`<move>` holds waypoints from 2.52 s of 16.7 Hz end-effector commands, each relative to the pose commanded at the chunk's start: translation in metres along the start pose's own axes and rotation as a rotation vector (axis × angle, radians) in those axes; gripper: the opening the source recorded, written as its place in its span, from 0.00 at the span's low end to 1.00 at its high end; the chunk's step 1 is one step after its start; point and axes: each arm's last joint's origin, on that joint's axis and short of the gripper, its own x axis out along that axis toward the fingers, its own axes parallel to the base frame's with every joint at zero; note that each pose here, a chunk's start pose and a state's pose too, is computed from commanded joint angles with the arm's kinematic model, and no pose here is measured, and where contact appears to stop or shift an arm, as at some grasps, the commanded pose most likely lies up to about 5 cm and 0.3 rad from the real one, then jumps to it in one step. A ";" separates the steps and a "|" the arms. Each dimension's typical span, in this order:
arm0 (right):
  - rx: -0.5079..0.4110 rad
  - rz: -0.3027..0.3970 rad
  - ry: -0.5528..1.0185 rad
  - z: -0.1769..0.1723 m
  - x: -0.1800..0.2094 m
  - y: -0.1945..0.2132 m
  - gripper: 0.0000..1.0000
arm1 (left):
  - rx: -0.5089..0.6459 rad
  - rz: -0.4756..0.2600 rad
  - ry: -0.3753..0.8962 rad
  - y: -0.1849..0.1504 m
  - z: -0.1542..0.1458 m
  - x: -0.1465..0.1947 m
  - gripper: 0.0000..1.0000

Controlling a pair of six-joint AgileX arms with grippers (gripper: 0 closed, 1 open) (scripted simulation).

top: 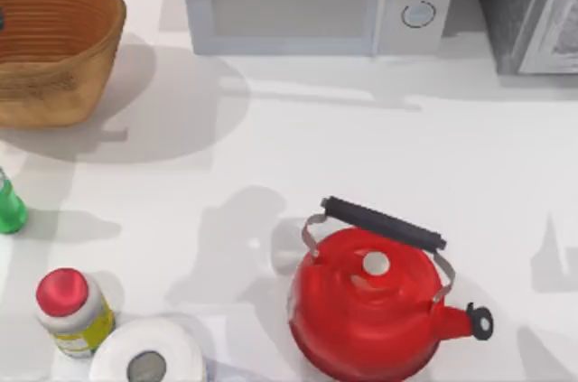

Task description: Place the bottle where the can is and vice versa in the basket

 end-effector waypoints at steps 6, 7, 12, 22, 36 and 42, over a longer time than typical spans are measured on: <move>0.000 0.000 0.000 0.000 0.000 0.000 1.00 | -0.001 0.006 -0.365 -0.010 -0.111 -0.054 0.00; 0.000 0.000 0.000 0.000 0.000 0.000 1.00 | -0.001 0.006 -0.422 -0.011 -0.130 -0.055 0.00; 0.000 0.000 0.000 0.000 0.000 0.000 1.00 | -0.007 0.003 -0.629 -0.014 -0.199 -0.035 0.00; 0.000 0.000 0.000 0.000 0.000 0.000 1.00 | -0.010 0.006 -0.685 -0.014 -0.219 -0.019 0.00; 0.000 0.000 0.000 0.000 0.000 0.000 1.00 | 0.234 -0.663 -0.700 -0.060 -0.081 0.015 0.00; 0.000 0.000 0.000 0.000 0.000 0.000 1.00 | 0.345 -1.072 -0.564 -0.111 -0.072 0.145 0.00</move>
